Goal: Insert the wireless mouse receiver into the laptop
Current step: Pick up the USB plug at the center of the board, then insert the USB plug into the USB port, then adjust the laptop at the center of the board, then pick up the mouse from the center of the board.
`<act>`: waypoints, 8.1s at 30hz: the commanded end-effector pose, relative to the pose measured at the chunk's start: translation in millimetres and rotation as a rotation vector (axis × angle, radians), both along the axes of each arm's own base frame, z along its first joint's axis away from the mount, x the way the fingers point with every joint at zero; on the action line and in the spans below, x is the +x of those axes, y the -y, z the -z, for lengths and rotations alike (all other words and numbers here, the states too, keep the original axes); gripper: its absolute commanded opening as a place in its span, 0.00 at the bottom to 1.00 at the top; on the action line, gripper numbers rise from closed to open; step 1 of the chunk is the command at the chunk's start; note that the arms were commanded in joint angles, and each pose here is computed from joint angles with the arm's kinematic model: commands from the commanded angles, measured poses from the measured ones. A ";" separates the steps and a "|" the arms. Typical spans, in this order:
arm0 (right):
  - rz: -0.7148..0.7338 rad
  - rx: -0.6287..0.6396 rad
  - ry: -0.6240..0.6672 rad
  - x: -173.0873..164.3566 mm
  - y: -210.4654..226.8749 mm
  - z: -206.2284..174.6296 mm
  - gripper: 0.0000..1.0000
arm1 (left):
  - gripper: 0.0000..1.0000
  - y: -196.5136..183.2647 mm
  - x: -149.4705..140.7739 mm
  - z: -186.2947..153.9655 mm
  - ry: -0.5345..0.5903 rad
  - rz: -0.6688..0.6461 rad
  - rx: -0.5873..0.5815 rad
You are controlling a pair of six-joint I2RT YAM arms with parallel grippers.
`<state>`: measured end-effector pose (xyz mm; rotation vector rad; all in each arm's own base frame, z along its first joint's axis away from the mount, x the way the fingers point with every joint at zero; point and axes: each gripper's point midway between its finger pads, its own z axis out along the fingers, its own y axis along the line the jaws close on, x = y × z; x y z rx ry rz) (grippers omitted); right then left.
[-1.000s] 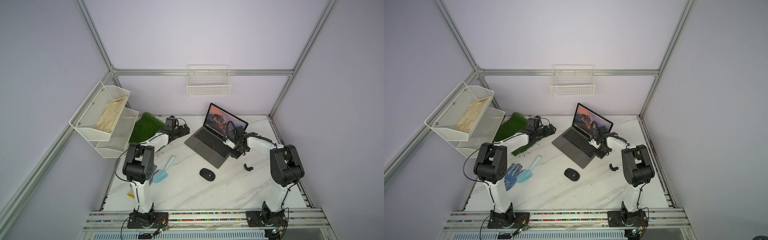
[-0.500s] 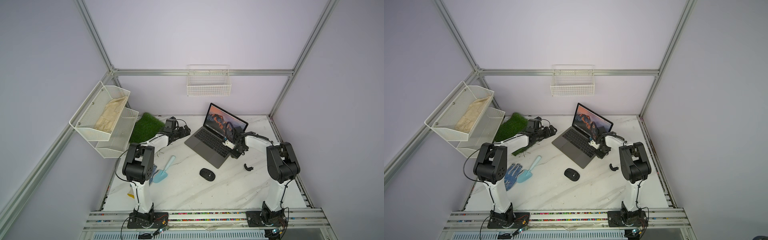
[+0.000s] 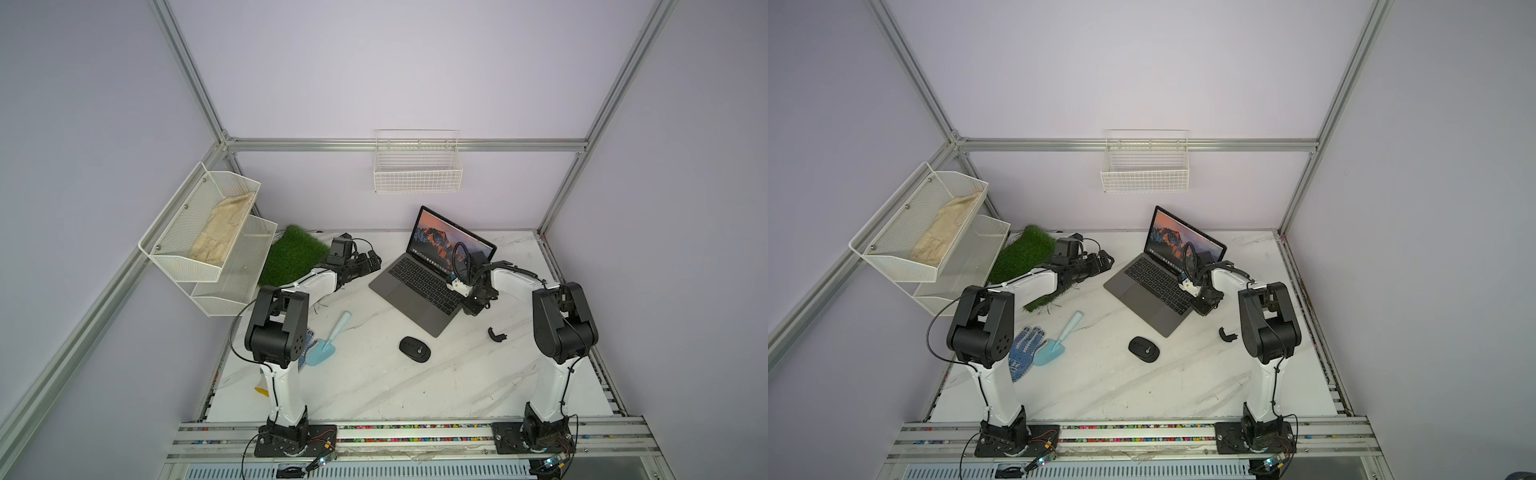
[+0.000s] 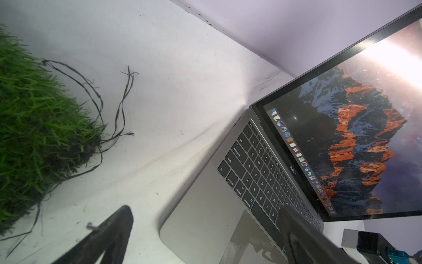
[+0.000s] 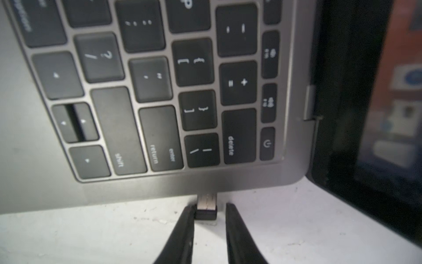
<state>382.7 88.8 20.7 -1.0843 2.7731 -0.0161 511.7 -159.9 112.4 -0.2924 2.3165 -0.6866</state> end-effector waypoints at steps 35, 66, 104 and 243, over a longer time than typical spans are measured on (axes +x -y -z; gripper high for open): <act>-0.117 0.048 0.139 5.0 -3.8 -2.6 0.09 | 1.00 34.7 23.3 46.3 -0.189 0.084 -0.024; -0.045 0.105 0.165 15.7 -2.2 -5.1 0.06 | 1.00 29.9 -2.7 96.2 -0.331 0.096 0.076; -0.042 0.285 0.258 51.2 -55.1 -33.0 0.06 | 1.00 92.7 -38.5 138.9 -0.431 0.236 0.072; 0.242 0.649 0.249 -109.4 -168.0 -109.3 0.97 | 1.00 -46.3 -116.5 -63.7 0.045 -0.181 0.125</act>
